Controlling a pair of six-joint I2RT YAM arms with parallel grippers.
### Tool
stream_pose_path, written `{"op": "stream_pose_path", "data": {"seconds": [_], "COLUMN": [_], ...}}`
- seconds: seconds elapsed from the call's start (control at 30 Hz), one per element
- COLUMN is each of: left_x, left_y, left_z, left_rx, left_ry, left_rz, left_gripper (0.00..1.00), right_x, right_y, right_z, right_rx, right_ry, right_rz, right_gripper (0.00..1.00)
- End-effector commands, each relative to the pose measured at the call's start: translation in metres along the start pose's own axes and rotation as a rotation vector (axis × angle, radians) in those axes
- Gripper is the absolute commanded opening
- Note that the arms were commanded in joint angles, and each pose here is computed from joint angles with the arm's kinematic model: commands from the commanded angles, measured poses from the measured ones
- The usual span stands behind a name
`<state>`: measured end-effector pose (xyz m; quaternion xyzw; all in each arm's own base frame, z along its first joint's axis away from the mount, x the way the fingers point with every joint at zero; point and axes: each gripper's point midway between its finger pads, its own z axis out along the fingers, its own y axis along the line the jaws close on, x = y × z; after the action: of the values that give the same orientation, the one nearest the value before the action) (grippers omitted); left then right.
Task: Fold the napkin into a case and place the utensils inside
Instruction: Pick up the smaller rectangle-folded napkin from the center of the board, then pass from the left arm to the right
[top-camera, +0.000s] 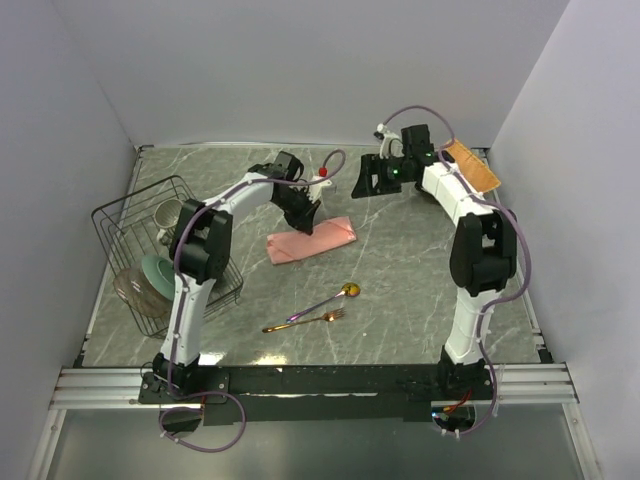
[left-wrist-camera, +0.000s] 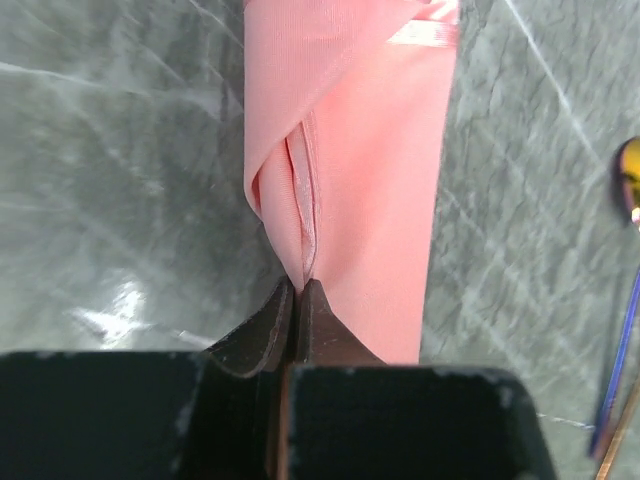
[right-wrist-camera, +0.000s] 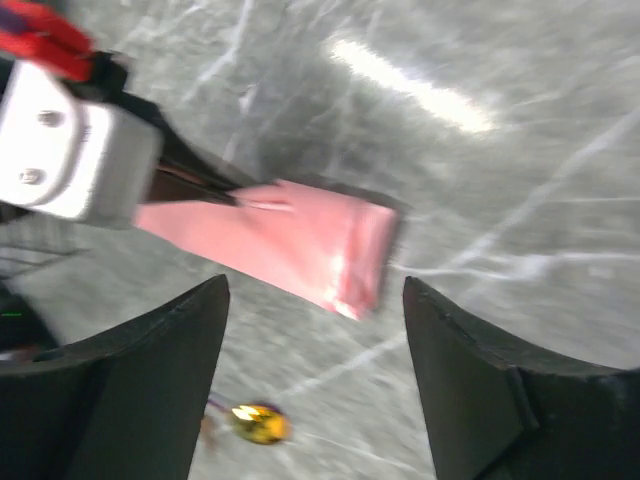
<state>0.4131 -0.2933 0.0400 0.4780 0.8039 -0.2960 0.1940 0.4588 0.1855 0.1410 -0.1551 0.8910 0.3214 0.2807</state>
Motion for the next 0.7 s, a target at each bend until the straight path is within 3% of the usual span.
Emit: {"op": "stream_pose_path", "data": {"seconds": [0.0,0.07,0.13,0.23,0.5,0.67], "left_x": [-0.047,-0.049,-0.053,-0.067,-0.086,-0.084], "left_y": [0.000,-0.002,-0.009,-0.017,-0.045,-0.057], "left_z": [-0.036,-0.036,-0.043,-0.054,-0.075,-0.074], "left_rx": [-0.117,-0.133,-0.144,-0.172,-0.187,-0.162], "left_ry": [-0.107,-0.120,-0.138,-0.177,-0.235,-0.228], "left_rz": [0.251,0.300,0.353,0.439,0.645,0.728], "left_gripper": [0.01,0.01,0.01,0.01,0.01,0.01], "right_x": [-0.046,-0.072,-0.078,-0.076,-0.040,-0.027], "right_y": [-0.007,-0.016,-0.012,0.006,0.033,0.060], "right_z": [-0.048,-0.060,-0.067,-0.070,-0.065,-0.065], "right_rx": [0.144,0.244,0.230,0.068,-0.134,-0.217], "right_ry": [-0.143,-0.253,-0.237,-0.157,-0.050,-0.014], "right_rz": [-0.236,-0.232,-0.309,-0.397,-0.610,-0.711], "right_gripper": [0.87,1.00,1.00,1.00,0.99,0.90]}}
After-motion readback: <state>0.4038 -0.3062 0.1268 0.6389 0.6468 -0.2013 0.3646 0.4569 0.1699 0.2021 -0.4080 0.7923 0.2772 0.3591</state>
